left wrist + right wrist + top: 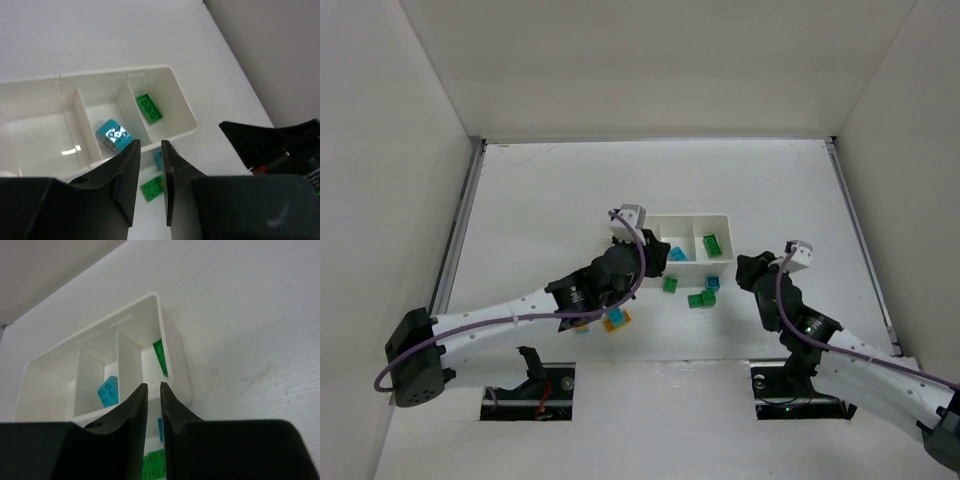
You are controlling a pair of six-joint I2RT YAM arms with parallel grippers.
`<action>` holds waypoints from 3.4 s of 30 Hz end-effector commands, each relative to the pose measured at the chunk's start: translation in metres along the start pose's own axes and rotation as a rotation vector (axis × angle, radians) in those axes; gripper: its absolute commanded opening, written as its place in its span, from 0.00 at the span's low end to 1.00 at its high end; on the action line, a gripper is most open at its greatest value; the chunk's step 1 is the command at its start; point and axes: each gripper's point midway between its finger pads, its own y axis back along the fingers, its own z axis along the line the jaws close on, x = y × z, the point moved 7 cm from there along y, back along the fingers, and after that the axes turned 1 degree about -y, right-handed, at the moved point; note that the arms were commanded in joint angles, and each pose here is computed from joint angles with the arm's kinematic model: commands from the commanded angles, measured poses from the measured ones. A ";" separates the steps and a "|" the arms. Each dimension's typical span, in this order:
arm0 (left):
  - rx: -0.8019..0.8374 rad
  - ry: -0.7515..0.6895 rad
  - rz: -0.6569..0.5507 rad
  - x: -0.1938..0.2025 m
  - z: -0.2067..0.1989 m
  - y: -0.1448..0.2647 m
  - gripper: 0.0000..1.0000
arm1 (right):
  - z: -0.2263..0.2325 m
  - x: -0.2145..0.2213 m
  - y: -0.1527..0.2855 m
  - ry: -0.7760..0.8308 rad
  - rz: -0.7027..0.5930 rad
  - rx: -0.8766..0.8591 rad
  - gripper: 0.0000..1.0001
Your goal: Sort the legos into containers by color
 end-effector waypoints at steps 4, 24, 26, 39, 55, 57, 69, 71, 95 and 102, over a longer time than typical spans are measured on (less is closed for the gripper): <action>-0.073 -0.008 0.109 0.047 0.030 0.028 0.20 | -0.003 0.034 0.006 0.043 0.266 0.034 0.30; -0.393 0.059 0.078 0.058 0.115 0.081 0.28 | 0.145 0.113 0.055 0.453 0.484 -0.440 0.63; -0.438 0.087 0.077 0.057 0.125 0.082 0.29 | 0.165 0.123 0.061 0.484 0.493 -0.498 0.73; -0.683 0.167 0.218 0.040 0.168 0.029 0.40 | 0.177 0.104 0.057 0.471 0.396 -0.495 0.68; -0.752 0.275 0.382 0.063 0.178 -0.019 0.57 | 0.119 0.075 0.067 0.394 0.342 -0.473 0.71; -0.772 0.291 0.392 0.070 0.182 -0.022 0.57 | 0.108 0.071 0.063 0.375 0.327 -0.439 0.72; -0.822 0.380 0.350 0.087 0.198 -0.031 0.46 | 0.074 0.072 0.054 0.314 0.333 -0.377 0.73; -0.829 0.376 0.360 0.092 0.200 -0.029 0.42 | 0.070 0.076 0.049 0.321 0.345 -0.352 0.76; -0.766 0.382 0.319 0.086 0.205 0.005 0.15 | 0.097 0.142 -0.014 0.352 0.344 -0.080 0.72; -0.707 0.365 0.260 0.057 0.190 0.025 0.12 | 0.099 0.154 -0.030 0.354 0.323 -0.035 0.66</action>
